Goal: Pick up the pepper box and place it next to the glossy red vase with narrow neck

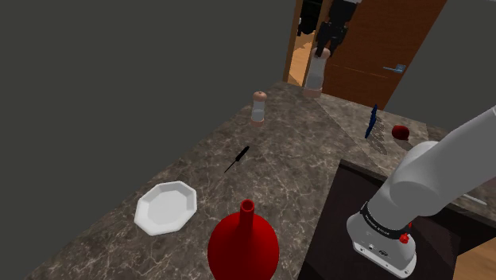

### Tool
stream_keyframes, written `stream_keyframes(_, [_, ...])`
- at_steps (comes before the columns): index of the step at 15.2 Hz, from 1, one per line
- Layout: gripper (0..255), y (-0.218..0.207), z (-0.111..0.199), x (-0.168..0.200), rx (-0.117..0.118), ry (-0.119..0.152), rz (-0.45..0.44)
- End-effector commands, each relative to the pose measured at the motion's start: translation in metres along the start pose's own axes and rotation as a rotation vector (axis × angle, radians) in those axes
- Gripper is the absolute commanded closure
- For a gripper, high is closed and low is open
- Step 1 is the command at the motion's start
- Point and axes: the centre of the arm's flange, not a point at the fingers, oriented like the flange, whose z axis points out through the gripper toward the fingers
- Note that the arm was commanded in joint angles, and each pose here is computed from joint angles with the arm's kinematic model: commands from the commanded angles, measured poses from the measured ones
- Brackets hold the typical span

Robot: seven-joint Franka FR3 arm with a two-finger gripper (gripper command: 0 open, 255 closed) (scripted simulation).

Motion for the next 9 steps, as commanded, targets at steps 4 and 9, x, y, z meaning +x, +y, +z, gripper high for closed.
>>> stream_keyframes(4, [255,-0.006,-0.026,0.001,0.0,0.0,0.0])
stream_keyframes(9, [255,-0.01,-0.052,0.001,0.0,0.0,0.0])
